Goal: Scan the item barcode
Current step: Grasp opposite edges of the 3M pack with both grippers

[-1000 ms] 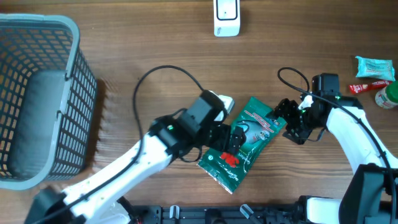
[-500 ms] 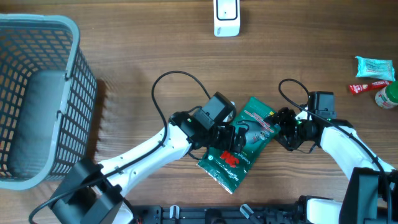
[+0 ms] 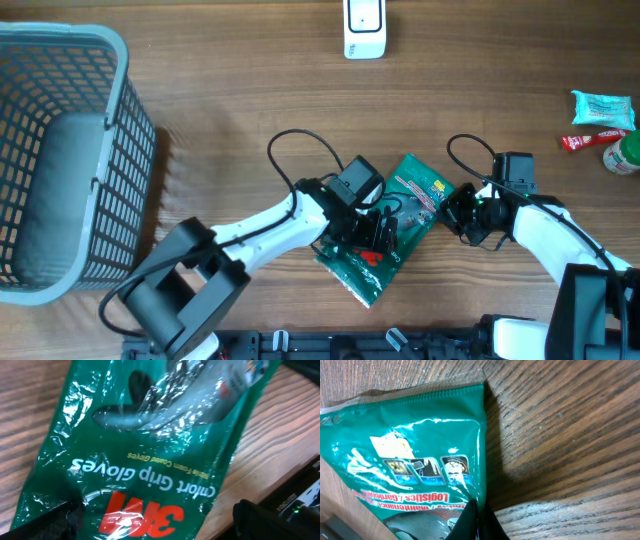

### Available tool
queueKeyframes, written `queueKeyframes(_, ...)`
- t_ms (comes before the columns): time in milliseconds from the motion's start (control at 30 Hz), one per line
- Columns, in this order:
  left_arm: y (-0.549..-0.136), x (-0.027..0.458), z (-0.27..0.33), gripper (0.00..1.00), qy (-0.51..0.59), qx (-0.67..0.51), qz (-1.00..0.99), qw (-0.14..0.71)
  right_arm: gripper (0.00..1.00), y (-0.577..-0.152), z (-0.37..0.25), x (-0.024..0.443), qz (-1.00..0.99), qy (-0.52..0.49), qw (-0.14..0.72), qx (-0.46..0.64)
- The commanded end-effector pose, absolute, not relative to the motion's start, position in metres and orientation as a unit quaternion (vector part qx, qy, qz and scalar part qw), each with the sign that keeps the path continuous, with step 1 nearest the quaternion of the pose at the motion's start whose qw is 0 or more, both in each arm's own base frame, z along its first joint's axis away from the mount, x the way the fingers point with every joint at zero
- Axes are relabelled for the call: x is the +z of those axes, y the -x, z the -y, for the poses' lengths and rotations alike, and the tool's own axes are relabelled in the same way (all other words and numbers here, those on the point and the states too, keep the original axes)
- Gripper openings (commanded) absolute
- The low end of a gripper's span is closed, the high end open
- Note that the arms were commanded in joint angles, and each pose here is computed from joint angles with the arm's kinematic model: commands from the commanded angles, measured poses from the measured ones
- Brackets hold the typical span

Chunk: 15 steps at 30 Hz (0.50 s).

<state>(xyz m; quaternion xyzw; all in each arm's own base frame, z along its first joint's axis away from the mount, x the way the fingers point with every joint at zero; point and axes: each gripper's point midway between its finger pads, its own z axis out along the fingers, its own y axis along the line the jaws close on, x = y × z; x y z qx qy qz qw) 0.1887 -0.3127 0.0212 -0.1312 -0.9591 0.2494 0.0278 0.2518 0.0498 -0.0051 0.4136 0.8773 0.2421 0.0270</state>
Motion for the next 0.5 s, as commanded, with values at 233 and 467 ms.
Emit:
queueKeyframes(233,-0.186,0.011,0.311,1.0,0.112,0.25,0.96,0.054,0.05,-0.264,-0.062,0.028,-0.891,-0.356,0.038,0.281)
queueKeyframes(467,-0.191,0.012,0.309,1.0,0.105,0.252,0.961,0.05,0.04,-0.27,-0.061,0.085,-0.915,-0.272,0.094,0.281)
